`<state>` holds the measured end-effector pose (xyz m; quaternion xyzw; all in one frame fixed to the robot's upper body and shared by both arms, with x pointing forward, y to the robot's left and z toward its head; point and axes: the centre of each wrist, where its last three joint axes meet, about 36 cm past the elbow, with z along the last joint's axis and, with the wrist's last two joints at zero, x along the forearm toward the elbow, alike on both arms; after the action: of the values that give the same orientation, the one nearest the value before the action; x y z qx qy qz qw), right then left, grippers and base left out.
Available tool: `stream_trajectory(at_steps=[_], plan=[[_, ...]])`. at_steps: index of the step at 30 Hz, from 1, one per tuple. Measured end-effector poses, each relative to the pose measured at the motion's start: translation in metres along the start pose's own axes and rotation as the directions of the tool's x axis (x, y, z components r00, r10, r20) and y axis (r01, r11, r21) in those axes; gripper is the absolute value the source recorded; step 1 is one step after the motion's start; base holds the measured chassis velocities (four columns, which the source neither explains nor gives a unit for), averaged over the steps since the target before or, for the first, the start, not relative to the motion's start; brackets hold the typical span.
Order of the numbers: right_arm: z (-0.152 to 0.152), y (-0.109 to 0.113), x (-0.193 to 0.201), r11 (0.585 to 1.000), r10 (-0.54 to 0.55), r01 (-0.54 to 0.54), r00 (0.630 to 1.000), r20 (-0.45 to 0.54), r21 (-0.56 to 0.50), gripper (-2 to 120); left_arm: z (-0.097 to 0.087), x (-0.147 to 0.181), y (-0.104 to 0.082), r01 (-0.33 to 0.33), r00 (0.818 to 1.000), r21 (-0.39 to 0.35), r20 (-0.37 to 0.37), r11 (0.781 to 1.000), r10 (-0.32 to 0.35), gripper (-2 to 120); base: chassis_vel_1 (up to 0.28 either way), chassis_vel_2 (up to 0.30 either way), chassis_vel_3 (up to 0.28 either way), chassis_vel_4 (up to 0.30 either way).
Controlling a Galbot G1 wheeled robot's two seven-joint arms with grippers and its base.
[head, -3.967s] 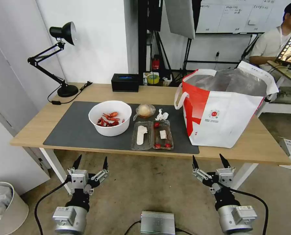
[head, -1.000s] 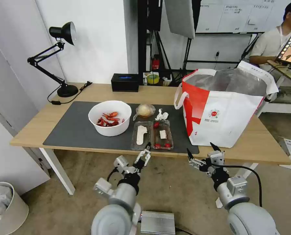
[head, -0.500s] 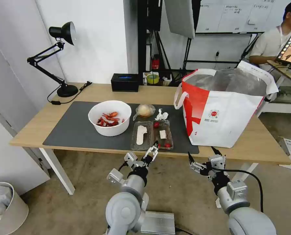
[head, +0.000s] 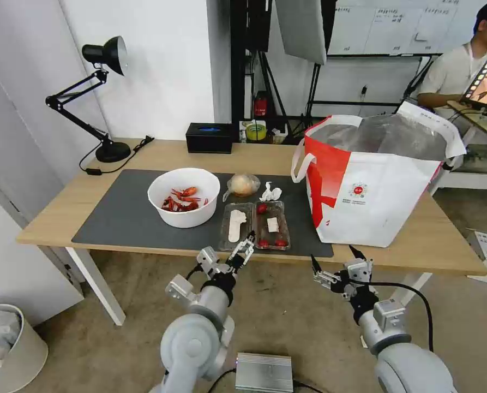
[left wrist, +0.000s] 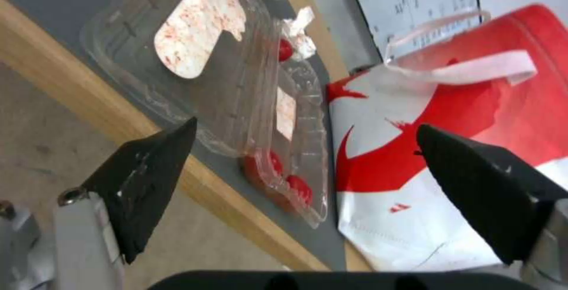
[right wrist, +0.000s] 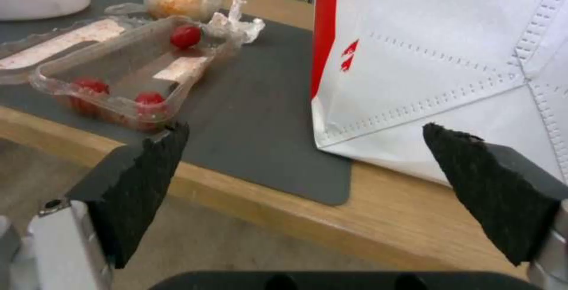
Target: Pick up the trash from the table and place it into the takeout bag.
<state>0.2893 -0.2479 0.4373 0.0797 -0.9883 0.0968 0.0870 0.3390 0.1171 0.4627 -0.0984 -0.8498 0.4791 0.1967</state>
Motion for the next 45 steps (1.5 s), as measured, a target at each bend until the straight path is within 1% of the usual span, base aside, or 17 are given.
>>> stream_trajectory(at_steps=[3,4,7,10,16,24,32,40,45], plan=[[0.000,-0.001,0.000,1.000,-0.001,0.001,1.000,0.001,0.003,100,-0.008,-0.001,0.007,-0.006,0.999,-0.071,-0.041,0.997,0.004,100,0.000,0.000,0.000,0.000],[0.000,-0.001,0.000,1.000,-0.001,0.001,1.000,0.001,0.003,100,-0.008,-0.001,0.007,-0.006,0.999,-0.071,-0.041,0.997,0.004,100,0.000,0.000,0.000,0.000],[0.000,-0.001,-0.001,1.000,0.000,0.000,1.000,-0.001,0.004,100,-0.016,-0.001,0.011,-0.017,0.997,-0.132,-0.078,0.991,0.006,100,0.000,0.000,0.000,0.000],[0.002,-0.001,-0.001,1.000,0.001,-0.001,1.000,-0.004,0.003,100,-0.019,-0.003,0.011,-0.026,0.996,-0.151,-0.090,0.988,0.012,100,0.000,0.000,0.000,0.000],[0.003,-0.001,-0.002,1.000,0.004,-0.004,1.000,-0.009,0.001,100,-0.019,-0.006,0.008,-0.041,0.994,-0.142,-0.107,0.989,0.026,100,0.000,0.000,0.000,0.000],[0.005,-0.002,-0.001,1.000,0.009,-0.009,1.000,-0.015,0.002,100,-0.007,-0.019,0.004,-0.037,0.991,-0.123,-0.133,0.992,0.020,100,0.000,0.000,0.000,0.000],[0.007,-0.002,-0.002,1.000,0.013,-0.013,1.000,-0.019,0.002,100,0.002,-0.032,0.001,-0.009,0.990,-0.108,-0.139,0.994,-0.007,100,0.000,0.000,0.000,0.000],[0.008,-0.001,-0.002,1.000,0.013,-0.013,1.000,-0.023,0.001,100,-0.004,-0.037,0.002,0.021,0.992,-0.117,-0.119,0.993,-0.035,100,0.000,0.000,0.000,0.000],[0.010,0.002,-0.002,1.000,0.010,-0.010,1.000,-0.026,-0.004,100,-0.003,-0.041,0.002,0.032,0.992,-0.107,-0.115,0.994,-0.044,100,0.000,0.000,0.000,0.000]])
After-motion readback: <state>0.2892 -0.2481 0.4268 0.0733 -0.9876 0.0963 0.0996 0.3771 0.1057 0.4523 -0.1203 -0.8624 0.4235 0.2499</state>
